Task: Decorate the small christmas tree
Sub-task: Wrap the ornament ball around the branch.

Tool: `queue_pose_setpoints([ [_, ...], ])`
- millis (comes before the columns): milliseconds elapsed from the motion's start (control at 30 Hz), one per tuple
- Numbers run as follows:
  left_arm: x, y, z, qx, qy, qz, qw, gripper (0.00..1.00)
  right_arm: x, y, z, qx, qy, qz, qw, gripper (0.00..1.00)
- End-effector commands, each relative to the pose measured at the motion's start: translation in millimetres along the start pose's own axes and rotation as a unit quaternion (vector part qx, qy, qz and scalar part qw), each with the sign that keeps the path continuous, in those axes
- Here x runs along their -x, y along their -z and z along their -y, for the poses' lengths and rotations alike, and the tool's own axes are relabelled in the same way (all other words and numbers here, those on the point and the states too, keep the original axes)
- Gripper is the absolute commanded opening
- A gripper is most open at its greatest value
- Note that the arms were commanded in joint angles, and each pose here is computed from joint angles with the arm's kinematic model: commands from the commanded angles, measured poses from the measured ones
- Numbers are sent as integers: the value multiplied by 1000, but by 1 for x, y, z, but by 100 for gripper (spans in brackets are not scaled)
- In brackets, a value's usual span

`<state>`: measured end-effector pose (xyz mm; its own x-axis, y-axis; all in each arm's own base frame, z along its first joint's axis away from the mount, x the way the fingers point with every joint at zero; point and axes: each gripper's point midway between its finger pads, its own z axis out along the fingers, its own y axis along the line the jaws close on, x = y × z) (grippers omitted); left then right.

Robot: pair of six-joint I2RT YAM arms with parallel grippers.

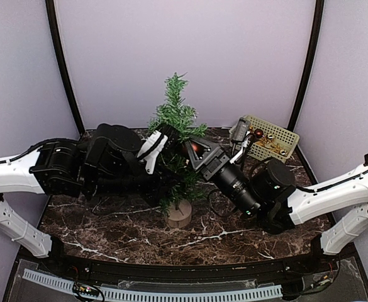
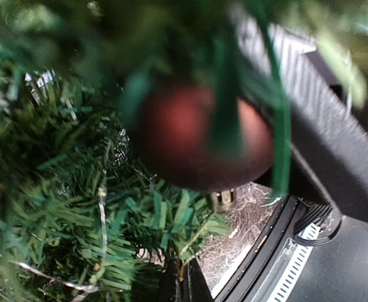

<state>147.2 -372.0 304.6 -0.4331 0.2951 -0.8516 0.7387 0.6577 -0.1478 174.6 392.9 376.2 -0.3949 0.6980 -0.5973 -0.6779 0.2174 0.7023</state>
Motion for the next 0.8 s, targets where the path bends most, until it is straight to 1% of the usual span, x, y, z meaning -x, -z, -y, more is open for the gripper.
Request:
queue_pose_setpoints([
  [0,-7,-4,-11,30,-12,-17,999,0,4,3,-1,-1,-4,14,1000,53],
  [200,-7,-6,-14,43,-13,-17,999,0,2,2,2,-6,-2,14,1000,53],
  [533,14,5,-19,52,-3,27,998,0,1,-1,2,-7,3,16,1000,53],
  [767,22,5,-20,58,-6,37,998,0,1,-4,2,-8,8,22,1000,52],
])
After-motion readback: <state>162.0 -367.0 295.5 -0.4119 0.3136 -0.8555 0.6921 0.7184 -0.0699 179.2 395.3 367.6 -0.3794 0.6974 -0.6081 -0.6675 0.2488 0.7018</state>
